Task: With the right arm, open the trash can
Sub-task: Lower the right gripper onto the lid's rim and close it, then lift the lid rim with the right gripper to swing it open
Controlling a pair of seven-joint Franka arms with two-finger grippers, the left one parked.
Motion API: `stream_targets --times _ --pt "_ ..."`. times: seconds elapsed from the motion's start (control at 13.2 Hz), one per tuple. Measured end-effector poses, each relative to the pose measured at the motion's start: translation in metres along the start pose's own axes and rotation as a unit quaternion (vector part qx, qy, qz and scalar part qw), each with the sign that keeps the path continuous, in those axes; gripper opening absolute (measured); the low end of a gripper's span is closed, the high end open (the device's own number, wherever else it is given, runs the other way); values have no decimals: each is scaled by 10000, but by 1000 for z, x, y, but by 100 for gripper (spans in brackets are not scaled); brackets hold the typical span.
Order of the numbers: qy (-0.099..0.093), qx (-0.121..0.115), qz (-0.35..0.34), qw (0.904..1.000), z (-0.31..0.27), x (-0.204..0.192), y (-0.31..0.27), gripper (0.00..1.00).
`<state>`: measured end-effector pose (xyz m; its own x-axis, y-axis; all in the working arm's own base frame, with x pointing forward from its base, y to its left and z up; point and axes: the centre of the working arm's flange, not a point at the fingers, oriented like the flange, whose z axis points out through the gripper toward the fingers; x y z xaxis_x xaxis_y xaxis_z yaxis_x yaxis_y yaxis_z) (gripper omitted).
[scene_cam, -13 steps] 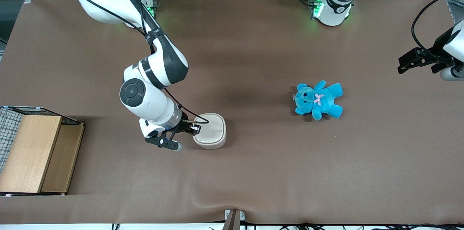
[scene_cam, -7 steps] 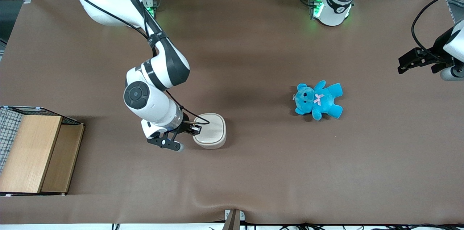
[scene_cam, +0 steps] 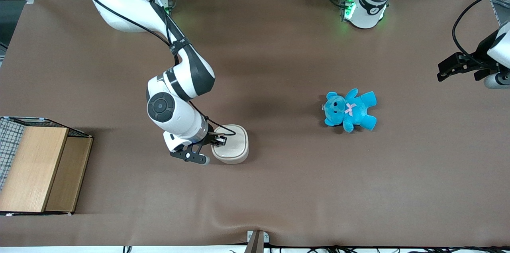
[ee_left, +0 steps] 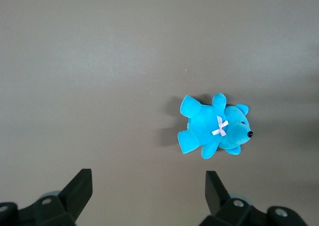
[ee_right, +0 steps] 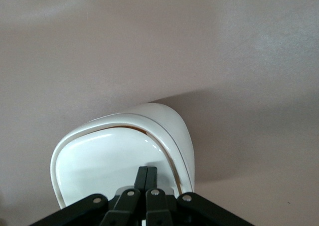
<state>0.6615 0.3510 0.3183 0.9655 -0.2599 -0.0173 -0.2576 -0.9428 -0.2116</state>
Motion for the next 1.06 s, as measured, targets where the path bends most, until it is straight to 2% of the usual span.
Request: stream_targets --times 0.3,0.68,0.84,1.06 --pt "106 -84 -96 9999 4 0 1 1" --pt "197 -49 -110 9997 4 1 0 1" --pt "161 -26 -65 9998 3 1 0 1" --pt "-72 38 90 9999 -6 2 -2 1"
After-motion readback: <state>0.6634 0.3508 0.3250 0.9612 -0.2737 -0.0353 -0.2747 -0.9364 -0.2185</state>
